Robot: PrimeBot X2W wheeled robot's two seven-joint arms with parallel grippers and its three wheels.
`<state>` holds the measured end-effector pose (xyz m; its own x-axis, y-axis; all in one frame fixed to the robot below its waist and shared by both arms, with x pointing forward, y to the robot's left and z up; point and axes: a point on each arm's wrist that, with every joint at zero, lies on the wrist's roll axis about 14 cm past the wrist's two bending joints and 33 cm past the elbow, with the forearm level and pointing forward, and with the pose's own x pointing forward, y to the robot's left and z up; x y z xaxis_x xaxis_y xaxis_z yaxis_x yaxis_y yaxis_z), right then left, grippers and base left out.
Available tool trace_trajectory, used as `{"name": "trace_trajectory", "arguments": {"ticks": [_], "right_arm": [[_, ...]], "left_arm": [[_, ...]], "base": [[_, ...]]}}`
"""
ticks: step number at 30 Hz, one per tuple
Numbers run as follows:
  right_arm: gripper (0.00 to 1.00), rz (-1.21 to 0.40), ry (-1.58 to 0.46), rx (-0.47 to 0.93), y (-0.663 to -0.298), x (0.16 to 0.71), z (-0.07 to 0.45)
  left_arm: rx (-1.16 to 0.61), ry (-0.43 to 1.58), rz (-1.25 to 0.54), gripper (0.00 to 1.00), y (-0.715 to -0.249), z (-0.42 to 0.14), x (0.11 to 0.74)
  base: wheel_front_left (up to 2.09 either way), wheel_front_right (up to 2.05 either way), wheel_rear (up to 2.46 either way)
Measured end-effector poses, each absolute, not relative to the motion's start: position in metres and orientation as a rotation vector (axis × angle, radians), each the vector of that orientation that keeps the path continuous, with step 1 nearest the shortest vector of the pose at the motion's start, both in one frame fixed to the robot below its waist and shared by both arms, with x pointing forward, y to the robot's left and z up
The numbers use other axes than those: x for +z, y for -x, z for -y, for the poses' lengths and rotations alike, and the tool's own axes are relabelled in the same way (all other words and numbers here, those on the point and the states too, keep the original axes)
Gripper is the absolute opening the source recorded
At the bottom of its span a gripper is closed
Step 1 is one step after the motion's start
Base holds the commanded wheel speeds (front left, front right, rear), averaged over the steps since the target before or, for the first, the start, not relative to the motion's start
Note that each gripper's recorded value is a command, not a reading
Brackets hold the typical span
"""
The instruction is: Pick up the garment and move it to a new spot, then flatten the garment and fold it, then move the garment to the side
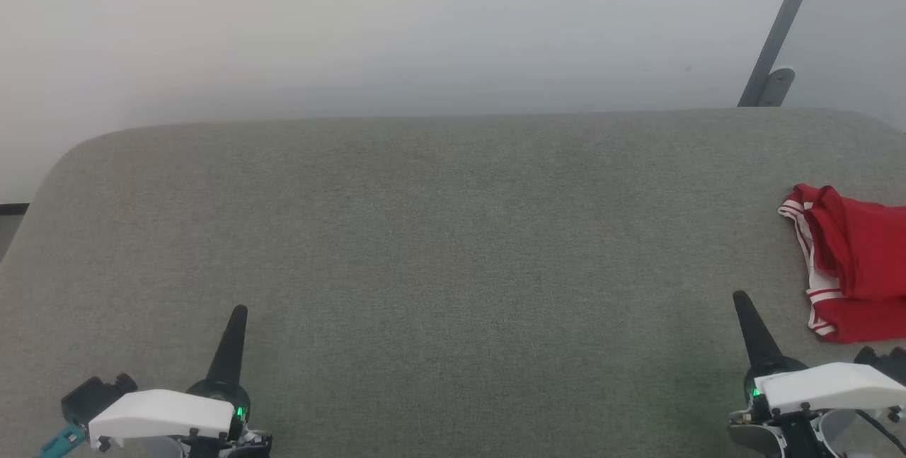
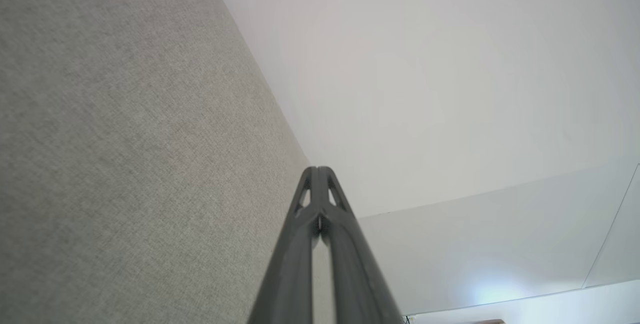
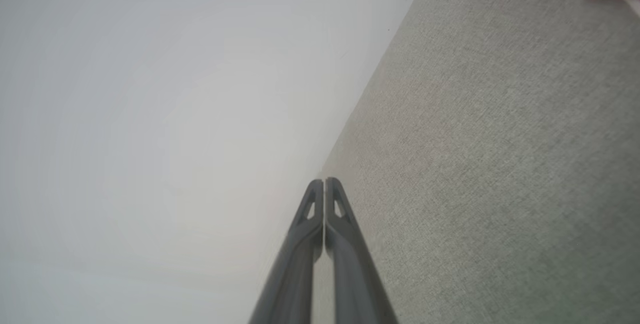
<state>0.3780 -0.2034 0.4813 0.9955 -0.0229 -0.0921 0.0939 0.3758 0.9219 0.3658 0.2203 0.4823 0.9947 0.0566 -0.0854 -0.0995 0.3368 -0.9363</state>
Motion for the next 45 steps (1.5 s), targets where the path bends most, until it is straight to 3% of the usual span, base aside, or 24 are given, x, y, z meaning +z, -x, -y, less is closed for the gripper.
{"name": "trace_trajectory", "arguments": {"ticks": [45], "right_arm": [[0.0,-0.009,-1.548,-0.014,-0.387,0.503,0.201]], "left_arm": [[0.017,1.553,-0.012,0.0,-0.386,-0.201,0.502]], "base": [[0.0,0.0,0.0]]}}
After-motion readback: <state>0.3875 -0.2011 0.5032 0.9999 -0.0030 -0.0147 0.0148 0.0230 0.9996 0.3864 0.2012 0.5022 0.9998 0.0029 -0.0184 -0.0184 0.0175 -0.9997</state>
